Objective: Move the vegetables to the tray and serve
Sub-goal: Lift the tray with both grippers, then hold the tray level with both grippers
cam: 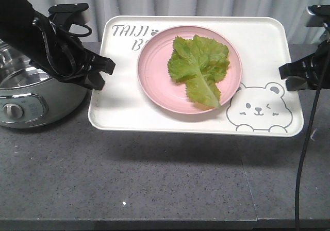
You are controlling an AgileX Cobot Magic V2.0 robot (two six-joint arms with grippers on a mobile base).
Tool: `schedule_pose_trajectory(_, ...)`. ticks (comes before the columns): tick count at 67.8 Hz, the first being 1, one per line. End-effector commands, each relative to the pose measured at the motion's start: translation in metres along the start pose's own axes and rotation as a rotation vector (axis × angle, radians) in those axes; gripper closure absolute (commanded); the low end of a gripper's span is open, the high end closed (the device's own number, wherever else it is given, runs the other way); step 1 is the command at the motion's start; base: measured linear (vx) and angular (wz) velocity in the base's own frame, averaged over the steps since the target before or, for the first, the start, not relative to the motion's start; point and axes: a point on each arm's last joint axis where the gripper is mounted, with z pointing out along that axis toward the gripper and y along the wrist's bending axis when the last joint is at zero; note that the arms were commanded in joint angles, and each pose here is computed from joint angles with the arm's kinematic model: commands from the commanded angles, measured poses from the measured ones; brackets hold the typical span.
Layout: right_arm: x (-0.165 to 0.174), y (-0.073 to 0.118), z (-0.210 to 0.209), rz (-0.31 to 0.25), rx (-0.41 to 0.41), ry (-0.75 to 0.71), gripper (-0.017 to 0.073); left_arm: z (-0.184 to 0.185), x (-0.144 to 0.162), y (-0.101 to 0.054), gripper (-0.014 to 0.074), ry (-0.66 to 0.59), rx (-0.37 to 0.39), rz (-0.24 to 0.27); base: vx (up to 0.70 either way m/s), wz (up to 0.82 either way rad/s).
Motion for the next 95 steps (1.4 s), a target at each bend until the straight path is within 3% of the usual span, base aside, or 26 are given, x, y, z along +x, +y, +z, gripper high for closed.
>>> schedule_pose_trajectory(1,-0.0096,0.0294,-0.0208,0.006,-0.172,-0.099,0.0565,-0.0286,-0.0119,-0.0394,0.0601,-0.182,0.231,-0.024,0.0,0.0)
schedule_pose_trajectory(95,-0.0071,0.0313,-0.0209,0.03,-0.193,-0.07,0.0565,-0.0279,-0.0079,-0.0394,0.0599,-0.138,0.229,-0.016,0.0,0.0)
